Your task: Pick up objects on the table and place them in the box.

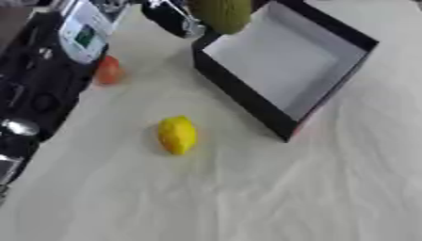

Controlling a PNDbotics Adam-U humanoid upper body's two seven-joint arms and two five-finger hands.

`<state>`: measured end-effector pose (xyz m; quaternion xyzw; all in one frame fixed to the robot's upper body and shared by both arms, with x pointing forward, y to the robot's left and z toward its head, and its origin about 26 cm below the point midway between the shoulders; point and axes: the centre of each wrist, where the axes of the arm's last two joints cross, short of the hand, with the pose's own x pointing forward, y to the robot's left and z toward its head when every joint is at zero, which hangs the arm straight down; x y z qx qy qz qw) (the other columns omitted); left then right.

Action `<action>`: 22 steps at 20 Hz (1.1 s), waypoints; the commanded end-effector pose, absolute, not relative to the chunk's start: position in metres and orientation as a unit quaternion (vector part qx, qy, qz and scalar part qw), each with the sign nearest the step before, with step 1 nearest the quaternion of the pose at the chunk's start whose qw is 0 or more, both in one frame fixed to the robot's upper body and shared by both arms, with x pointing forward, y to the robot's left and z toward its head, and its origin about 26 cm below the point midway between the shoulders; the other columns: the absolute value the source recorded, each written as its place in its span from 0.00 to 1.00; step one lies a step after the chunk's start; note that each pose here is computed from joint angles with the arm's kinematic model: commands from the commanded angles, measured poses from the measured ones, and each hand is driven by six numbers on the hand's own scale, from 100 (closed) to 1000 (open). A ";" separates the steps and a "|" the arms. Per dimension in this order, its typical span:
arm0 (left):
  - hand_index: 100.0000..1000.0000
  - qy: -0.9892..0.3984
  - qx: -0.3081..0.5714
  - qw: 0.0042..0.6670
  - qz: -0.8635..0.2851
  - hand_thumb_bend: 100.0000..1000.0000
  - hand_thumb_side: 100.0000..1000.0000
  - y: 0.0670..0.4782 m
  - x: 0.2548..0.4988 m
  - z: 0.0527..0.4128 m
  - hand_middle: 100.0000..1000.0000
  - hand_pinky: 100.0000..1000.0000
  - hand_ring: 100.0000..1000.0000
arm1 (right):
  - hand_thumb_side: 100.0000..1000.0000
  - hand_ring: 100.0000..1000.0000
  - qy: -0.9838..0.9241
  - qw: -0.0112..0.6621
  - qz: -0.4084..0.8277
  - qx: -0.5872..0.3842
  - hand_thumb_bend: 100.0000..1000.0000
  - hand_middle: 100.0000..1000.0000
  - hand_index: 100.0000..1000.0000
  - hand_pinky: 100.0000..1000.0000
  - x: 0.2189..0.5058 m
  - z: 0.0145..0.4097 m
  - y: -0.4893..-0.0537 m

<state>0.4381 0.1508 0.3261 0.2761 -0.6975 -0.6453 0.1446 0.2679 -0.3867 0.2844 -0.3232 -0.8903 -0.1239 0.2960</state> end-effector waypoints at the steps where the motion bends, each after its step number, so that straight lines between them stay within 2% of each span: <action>1: 0.69 -0.689 0.289 0.133 -0.651 0.25 0.00 0.147 0.445 0.331 0.66 0.70 0.68 | 0.11 0.80 -0.901 0.272 -0.115 -0.318 0.00 0.67 0.77 0.86 0.262 0.301 -0.386; 5: 0.72 -0.666 0.299 0.143 -0.668 0.30 0.00 0.142 0.454 0.319 0.68 0.72 0.71 | 0.13 0.80 -0.901 0.280 -0.119 -0.309 0.00 0.67 0.77 0.86 0.264 0.299 -0.383; 7: 0.77 -0.656 0.307 0.147 -0.674 0.30 0.00 0.140 0.455 0.315 0.72 0.77 0.74 | 0.13 0.80 -0.901 0.283 -0.120 -0.308 0.00 0.67 0.77 0.86 0.264 0.298 -0.383; 9: 0.73 -0.648 0.316 0.149 -0.677 0.29 0.00 0.137 0.456 0.313 0.69 0.75 0.71 | 0.14 0.80 -0.900 0.286 -0.120 -0.306 0.00 0.67 0.77 0.86 0.265 0.297 -0.382; 10: 0.74 -0.647 0.319 0.147 -0.677 0.29 0.00 0.136 0.456 0.312 0.70 0.75 0.73 | 0.14 0.80 -0.900 0.287 -0.119 -0.306 0.00 0.67 0.77 0.86 0.265 0.296 -0.382; 11: 0.80 -0.645 0.323 0.144 -0.678 0.33 0.20 0.134 0.456 0.311 0.74 0.77 0.75 | 0.14 0.80 -0.900 0.289 -0.119 -0.305 0.00 0.67 0.77 0.86 0.265 0.296 -0.382; 12: 0.84 -0.643 0.326 0.140 -0.678 0.34 0.29 0.133 0.457 0.309 0.77 0.79 0.77 | 0.14 0.80 -0.899 0.290 -0.119 -0.305 0.00 0.67 0.77 0.86 0.265 0.295 -0.382; 13: 0.84 -0.641 0.330 0.137 -0.679 0.34 0.29 0.132 0.457 0.307 0.77 0.79 0.77 | 0.14 0.80 -0.899 0.291 -0.119 -0.304 0.00 0.67 0.77 0.86 0.266 0.295 -0.381; 14: 0.89 -0.640 0.335 0.133 -0.679 0.37 0.43 0.131 0.457 0.306 0.80 0.81 0.80 | 0.15 0.80 -0.899 0.293 -0.117 -0.304 0.00 0.67 0.77 0.86 0.266 0.294 -0.381; 15: 0.89 -0.639 0.339 0.131 -0.678 0.37 0.45 0.130 0.457 0.306 0.81 0.81 0.81 | 0.15 0.80 -0.899 0.295 -0.116 -0.303 0.00 0.67 0.77 0.86 0.266 0.293 -0.381; 16: 0.92 -0.639 0.345 0.127 -0.676 0.43 0.56 0.130 0.457 0.305 0.83 0.82 0.82 | 0.15 0.80 -0.898 0.297 -0.114 -0.303 0.00 0.67 0.77 0.86 0.266 0.293 -0.380; 22: 0.94 -0.664 0.371 0.117 -0.638 0.49 0.62 0.130 0.455 0.312 0.85 0.83 0.84 | 0.15 0.80 -0.896 0.305 -0.105 -0.305 0.00 0.67 0.77 0.86 0.267 0.291 -0.380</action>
